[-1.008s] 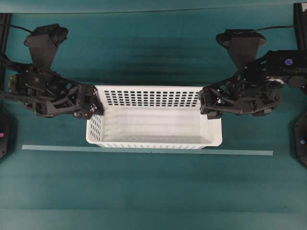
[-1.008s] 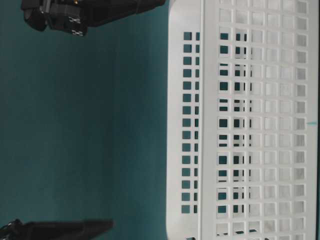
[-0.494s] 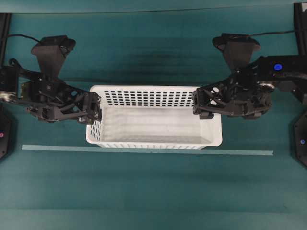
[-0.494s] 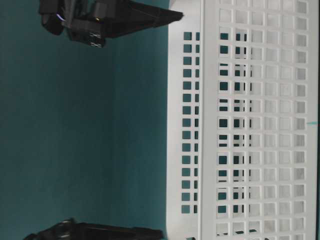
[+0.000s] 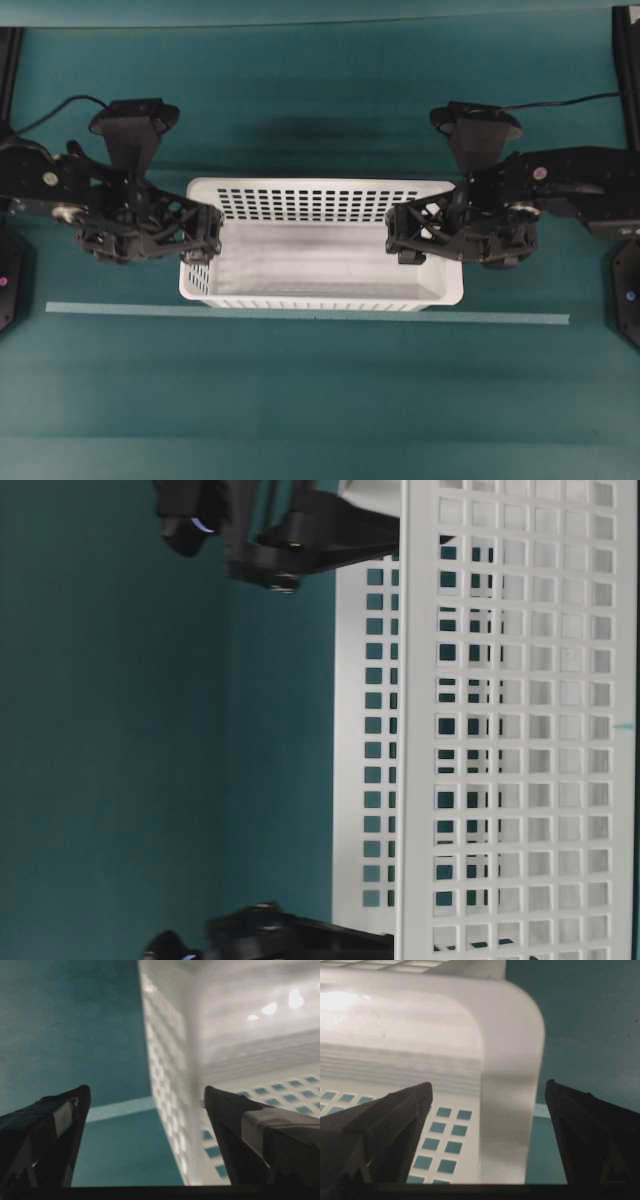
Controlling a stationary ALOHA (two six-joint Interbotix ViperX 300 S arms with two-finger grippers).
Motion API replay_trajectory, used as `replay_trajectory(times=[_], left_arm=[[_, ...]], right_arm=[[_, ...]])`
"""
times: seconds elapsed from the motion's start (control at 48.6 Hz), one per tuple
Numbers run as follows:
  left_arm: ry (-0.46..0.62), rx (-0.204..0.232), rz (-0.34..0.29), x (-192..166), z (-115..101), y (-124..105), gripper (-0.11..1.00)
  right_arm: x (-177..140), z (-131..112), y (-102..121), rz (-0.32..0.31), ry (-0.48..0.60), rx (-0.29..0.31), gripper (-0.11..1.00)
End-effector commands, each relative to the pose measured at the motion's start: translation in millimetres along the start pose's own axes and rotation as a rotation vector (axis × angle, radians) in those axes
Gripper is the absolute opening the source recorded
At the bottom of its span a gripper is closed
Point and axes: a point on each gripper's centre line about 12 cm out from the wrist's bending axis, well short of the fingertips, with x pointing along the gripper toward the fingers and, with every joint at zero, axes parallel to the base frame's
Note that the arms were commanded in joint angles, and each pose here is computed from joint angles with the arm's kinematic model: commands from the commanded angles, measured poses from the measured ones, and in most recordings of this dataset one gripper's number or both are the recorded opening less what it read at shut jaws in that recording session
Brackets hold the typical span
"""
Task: Lift the white basket with both hands.
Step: 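Open both grippers and lower them over the basket's end rims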
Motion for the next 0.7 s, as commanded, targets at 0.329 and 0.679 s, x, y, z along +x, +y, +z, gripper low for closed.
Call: replay_trajectory(times=[0.329, 0.679], left_arm=[[-0.004, 0.000, -0.021, 6.6, -0.4, -7.4, 0.94], [-0.010, 0.000, -0.062, 7.6, -0.1, -12.1, 0.91]], right_arm=[[15.1, -0.4, -1.2, -0.031, 0.000, -0.001, 0.95], [18.4, 0.5, -1.1, -0.004, -0.006, 0.012, 0.94]])
